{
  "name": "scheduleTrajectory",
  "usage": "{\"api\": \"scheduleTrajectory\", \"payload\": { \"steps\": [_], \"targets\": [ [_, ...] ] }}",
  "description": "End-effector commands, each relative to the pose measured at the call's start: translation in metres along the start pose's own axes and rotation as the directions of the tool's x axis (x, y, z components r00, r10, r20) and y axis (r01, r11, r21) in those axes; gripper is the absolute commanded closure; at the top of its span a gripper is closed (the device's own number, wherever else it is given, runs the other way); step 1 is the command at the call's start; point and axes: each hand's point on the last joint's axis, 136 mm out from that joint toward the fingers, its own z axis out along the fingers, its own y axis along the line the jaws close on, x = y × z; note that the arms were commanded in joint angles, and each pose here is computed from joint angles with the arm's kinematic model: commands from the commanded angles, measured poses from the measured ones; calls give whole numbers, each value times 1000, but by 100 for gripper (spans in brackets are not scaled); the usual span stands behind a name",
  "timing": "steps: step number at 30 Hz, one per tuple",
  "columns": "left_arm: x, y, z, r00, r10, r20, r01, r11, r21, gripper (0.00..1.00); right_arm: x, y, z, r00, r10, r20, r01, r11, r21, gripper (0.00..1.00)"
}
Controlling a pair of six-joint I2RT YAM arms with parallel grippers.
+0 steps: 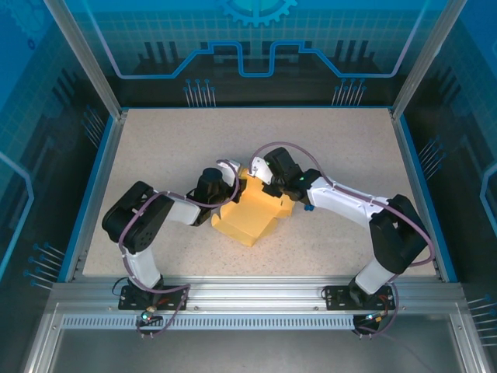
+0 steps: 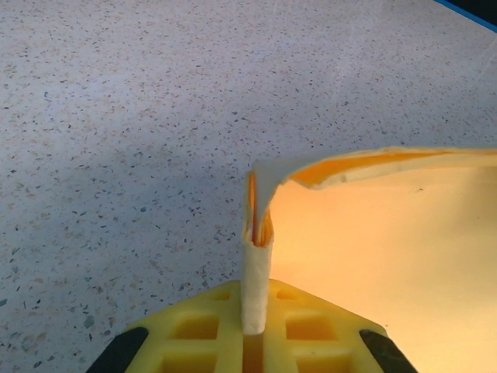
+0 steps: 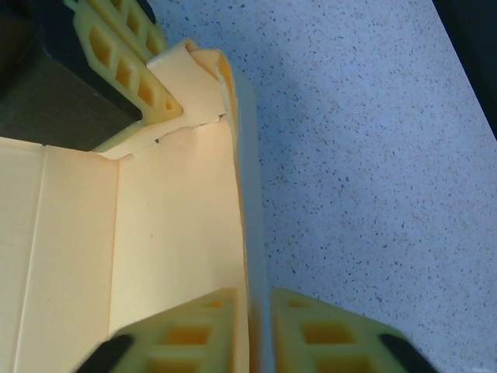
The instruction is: Fold the paper box
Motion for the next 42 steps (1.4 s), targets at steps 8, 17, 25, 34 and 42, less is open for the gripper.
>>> {"api": "scheduleTrajectory", "payload": {
  "steps": [8,17,25,34,42],
  "targets": [
    [-1,-26,-2,995,74,67,-78,996,52,90,-36,0,-44,975,177,137,-151,972,-178,61],
    [8,-32,-9,991,111,80,-115,992,56,90,-41,-31,-58,846,523,109,-443,800,-404,57],
    [14,-37,-11,988,133,82,-139,988,62,89,-26,-26,-9,769,631,-101,-605,668,-433,57],
    [18,-39,-10,987,141,76,-146,987,65,89,-24,-4,22,739,644,-198,-647,597,-474,59],
    [19,-41,-11,986,145,77,-151,986,68,88,-17,16,37,744,620,-251,-653,596,-467,60]
  ]
}}
